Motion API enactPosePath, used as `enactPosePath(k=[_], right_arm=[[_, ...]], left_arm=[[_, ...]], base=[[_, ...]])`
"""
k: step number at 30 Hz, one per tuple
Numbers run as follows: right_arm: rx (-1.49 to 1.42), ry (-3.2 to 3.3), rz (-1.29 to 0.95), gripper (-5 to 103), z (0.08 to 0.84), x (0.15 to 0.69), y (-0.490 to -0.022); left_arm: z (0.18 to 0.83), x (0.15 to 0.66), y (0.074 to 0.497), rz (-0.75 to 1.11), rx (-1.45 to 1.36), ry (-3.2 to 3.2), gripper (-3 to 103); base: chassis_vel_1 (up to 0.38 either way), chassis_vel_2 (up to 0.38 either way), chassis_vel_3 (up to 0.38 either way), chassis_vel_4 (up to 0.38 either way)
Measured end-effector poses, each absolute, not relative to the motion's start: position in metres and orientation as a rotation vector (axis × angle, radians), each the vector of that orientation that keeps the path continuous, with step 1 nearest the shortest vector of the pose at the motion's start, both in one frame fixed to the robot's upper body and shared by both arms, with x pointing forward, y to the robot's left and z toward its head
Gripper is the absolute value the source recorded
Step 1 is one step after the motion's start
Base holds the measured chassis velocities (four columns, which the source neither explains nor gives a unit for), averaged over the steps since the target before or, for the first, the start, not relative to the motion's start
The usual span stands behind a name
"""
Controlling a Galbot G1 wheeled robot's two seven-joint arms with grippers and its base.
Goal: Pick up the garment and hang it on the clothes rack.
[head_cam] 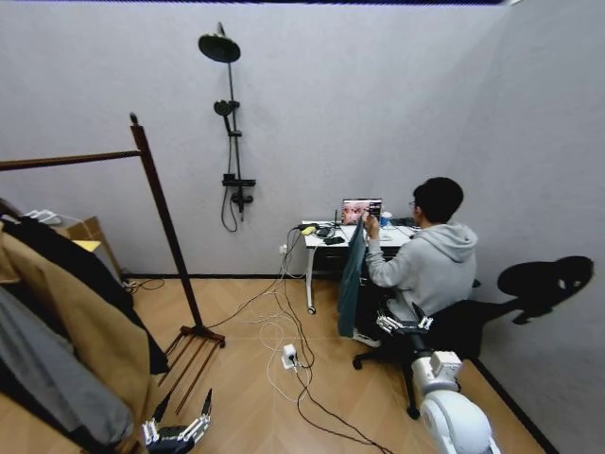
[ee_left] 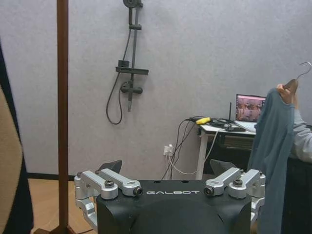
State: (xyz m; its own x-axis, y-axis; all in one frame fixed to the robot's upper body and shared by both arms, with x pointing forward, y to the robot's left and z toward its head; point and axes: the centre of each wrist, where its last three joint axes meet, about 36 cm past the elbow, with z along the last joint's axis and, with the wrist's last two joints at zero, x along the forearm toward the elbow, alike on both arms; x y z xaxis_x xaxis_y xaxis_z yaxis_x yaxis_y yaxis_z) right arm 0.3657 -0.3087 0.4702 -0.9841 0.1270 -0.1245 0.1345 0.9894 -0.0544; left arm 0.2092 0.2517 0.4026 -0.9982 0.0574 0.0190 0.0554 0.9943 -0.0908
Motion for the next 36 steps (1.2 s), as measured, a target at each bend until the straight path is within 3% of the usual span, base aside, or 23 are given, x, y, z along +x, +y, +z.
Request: enactPosePath(k=[36], right_arm=[[0.172,3.021,-0.094,100,0.4678,0.3667,-0.2990]], left_arm=[[0.4026,0.2092,0.2517,0.141,-0.088,-3.115,100]], base=[[0.065,-0.039,-0.038,0.060]])
